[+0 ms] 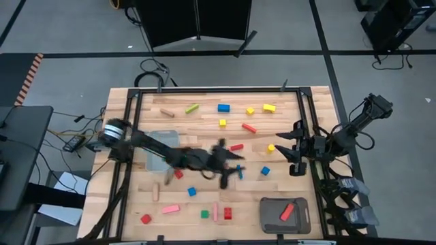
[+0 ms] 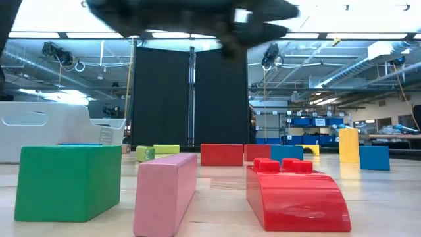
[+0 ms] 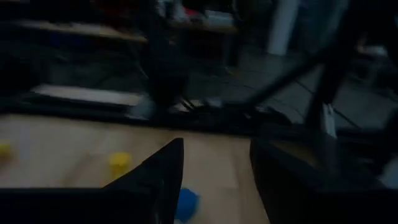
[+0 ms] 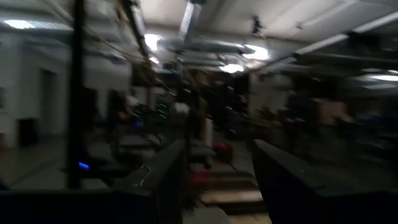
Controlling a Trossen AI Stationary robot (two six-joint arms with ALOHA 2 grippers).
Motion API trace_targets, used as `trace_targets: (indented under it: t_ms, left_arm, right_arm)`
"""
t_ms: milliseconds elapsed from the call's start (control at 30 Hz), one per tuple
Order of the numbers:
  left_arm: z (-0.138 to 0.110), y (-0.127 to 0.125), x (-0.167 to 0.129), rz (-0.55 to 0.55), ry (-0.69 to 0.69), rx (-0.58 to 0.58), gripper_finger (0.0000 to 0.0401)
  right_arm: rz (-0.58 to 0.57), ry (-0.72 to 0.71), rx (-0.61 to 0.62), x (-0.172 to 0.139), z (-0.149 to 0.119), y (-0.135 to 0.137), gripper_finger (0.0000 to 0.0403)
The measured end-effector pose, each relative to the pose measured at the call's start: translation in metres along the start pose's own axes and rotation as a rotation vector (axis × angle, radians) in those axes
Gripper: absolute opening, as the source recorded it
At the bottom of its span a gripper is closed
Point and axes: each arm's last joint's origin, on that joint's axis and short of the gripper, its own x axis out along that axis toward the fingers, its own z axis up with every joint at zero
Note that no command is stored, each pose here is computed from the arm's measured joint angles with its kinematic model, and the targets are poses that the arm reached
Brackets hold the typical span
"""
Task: Sort blocks by size
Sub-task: Put the middle left blue block into the grey bin
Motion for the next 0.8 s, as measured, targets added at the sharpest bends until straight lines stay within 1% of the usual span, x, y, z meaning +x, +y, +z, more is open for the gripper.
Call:
trace_targets:
  t_ms: [67, 167, 267, 400, 533, 667, 800]
  left_arm:
    - [0.008, 0.01, -0.03, 0.061, -0.03, -0.007, 0.0192]
    - [0.021, 0.022, -0.072, 0.125, -0.076, -0.027, 0.0192]
    - [0.025, 0.032, -0.108, 0.15, -0.102, -0.041, 0.0192]
    - [0.027, 0.043, -0.15, 0.157, -0.156, -0.083, 0.0192]
    - [0.025, 0.053, -0.182, 0.151, -0.199, -0.109, 0.0192]
    - [0.022, 0.06, -0.207, 0.142, -0.244, -0.143, 0.0192]
    - [0.015, 0.065, -0.22, 0.169, -0.196, -0.159, 0.0192]
  right_arm:
    - [-0.058, 0.032, -0.023, 0.004, -0.005, -0.001, 0.0193]
    - [-0.15, 0.08, -0.061, 0.012, -0.015, -0.003, 0.0192]
    - [-0.228, 0.122, -0.081, 0.023, -0.028, -0.006, 0.0194]
    - [-0.296, 0.176, -0.077, 0.038, -0.047, -0.013, 0.0201]
    - [-0.304, 0.272, -0.043, 0.059, -0.062, -0.02, 0.0206]
    - [-0.271, 0.367, -0.003, 0.082, -0.081, -0.026, 0.0206]
    - [-0.238, 0.441, 0.024, 0.103, -0.102, -0.03, 0.0207]
